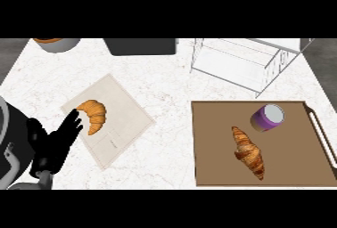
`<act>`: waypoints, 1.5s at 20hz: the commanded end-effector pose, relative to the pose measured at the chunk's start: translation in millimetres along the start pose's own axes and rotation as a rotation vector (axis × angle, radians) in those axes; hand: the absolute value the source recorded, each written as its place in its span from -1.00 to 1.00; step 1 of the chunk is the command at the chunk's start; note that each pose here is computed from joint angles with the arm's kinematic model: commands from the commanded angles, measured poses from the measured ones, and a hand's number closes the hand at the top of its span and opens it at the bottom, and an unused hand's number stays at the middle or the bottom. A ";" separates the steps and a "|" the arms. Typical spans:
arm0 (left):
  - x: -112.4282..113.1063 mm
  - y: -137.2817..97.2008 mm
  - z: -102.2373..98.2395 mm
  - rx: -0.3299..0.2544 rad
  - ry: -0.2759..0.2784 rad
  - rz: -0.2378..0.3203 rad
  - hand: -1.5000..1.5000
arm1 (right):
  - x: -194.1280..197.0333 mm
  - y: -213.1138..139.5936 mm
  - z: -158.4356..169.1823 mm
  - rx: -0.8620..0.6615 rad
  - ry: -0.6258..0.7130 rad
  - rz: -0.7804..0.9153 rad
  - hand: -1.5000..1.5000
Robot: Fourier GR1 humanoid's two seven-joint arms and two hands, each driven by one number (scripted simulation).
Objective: Pick the can from the tray and place it in the tiered shelf
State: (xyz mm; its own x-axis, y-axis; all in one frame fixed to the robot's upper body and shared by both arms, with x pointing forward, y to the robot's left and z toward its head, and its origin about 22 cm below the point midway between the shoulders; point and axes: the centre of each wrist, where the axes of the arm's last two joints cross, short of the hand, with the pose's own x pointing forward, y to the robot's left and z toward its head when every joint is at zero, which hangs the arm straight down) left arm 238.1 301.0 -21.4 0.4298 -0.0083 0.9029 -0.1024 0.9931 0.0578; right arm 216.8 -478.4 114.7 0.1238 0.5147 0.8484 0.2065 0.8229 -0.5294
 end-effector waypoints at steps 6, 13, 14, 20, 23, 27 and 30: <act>-9.7 0.8 -12.5 0.005 0.019 -0.020 0.00 | 83.7 -10.3 6.4 0.252 0.056 0.131 -1.00; 1.4 0.0 -7.4 -0.018 0.035 0.003 0.00 | 130.2 62.3 11.8 0.175 0.189 0.226 -1.00; -5.0 -8.2 -9.3 -0.030 -0.007 -0.006 0.00 | 155.3 52.4 -4.9 0.152 0.219 0.254 -1.00; 10.3 -5.6 -6.9 -0.033 0.007 -0.020 0.00 | 153.0 109.2 -10.6 0.124 0.297 0.369 -1.00; 7.8 -14.8 -28.8 -0.040 0.026 -0.006 0.00 | 150.0 106.8 -39.3 0.172 0.364 0.397 -1.00; 3.8 -0.7 -16.6 -0.033 0.021 -0.003 0.00 | 167.0 128.1 -31.8 0.214 0.399 0.459 -1.00; 0.5 -9.5 -10.8 -0.017 0.016 -0.003 0.00 | 151.9 165.2 -35.9 0.250 0.400 0.490 -1.00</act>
State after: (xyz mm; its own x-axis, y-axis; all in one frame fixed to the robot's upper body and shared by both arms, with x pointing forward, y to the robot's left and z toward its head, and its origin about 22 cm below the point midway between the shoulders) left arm 249.2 293.4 -25.5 0.4417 -0.0096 0.8971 -0.0729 0.9963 0.0465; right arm 298.0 -295.0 174.1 0.4898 0.7263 0.4824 -0.1312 0.6083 -0.7828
